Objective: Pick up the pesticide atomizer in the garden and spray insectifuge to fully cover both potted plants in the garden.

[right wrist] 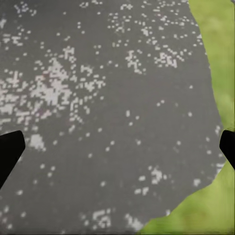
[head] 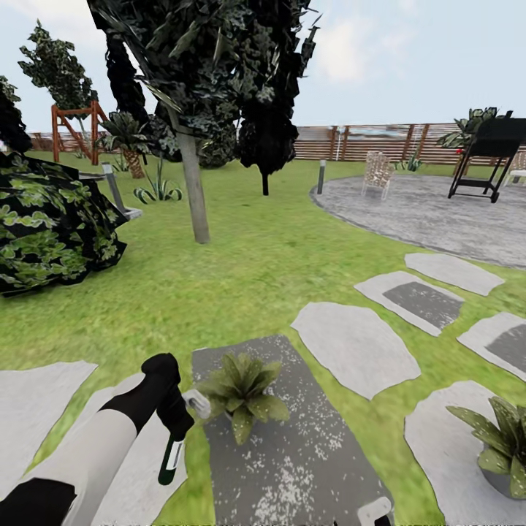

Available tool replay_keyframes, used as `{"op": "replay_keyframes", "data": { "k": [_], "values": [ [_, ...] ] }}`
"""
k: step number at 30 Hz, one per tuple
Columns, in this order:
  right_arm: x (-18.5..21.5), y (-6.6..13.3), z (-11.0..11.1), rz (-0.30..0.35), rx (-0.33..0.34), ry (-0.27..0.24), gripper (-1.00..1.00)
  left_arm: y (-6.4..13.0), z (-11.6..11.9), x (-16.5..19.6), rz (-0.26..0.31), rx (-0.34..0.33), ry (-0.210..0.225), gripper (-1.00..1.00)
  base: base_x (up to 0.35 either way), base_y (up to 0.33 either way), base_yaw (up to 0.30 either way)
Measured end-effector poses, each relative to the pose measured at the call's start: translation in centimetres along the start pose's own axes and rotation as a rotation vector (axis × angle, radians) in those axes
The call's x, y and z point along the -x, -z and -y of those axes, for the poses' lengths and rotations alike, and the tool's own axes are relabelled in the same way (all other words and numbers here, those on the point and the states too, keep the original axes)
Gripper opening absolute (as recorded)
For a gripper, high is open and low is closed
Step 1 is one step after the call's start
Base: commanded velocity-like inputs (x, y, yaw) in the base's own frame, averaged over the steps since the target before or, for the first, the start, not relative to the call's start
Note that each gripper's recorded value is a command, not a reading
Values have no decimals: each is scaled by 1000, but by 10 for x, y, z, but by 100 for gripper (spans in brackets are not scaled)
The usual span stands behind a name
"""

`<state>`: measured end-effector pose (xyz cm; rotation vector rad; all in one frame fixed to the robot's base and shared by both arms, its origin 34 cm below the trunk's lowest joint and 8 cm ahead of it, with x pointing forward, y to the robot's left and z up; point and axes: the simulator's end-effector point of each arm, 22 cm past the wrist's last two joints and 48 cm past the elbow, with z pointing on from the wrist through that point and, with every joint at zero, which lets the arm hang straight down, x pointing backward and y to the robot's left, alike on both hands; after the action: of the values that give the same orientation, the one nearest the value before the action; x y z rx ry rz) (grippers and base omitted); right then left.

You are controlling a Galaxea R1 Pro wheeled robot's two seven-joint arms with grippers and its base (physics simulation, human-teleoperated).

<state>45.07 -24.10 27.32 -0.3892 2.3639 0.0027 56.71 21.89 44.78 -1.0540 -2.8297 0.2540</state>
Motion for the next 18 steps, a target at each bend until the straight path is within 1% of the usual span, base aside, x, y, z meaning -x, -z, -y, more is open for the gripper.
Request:
{"op": "replay_keyframes", "data": {
  "k": [5, 9, 10, 13, 14, 15, 16, 18],
  "values": [
    [0, 0, -1, -1, 1, 0, 100, -1, -1, 0, 6, -3, 8, -100, -12, 9, 0],
    [0, 0, -1, -1, 1, 0, 100, -10, 2, -4, 7, -8, 19, -100, -1, 1, 0],
    [0, 0, -1, -1, 2, 0, 100, -10, 0, -4, 15, -2, 27, -100, 0, 0, 0],
    [0, 0, -1, -1, 1, 0, 100, -12, -6, 6, 78, 6, 76, -100, 0, 0, 0],
    [0, 0, -1, -1, 1, 0, 100, -18, -8, 6, 96, 13, 98, -100, 0, 0, 0],
    [0, 0, -1, -1, 2, 0, 100, -21, -10, 7, 104, 26, 110, -100, 0, 0, 0],
    [0, 0, -1, -1, 2, 1, 100, -26, -15, 7, 113, 54, 124, -100, 0, 0, 0],
    [0, 0, -1, -1, 2, 1, 100, -35, -13, 11, 134, 67, 146, -100, 0, 0, 0]
  ]
}}
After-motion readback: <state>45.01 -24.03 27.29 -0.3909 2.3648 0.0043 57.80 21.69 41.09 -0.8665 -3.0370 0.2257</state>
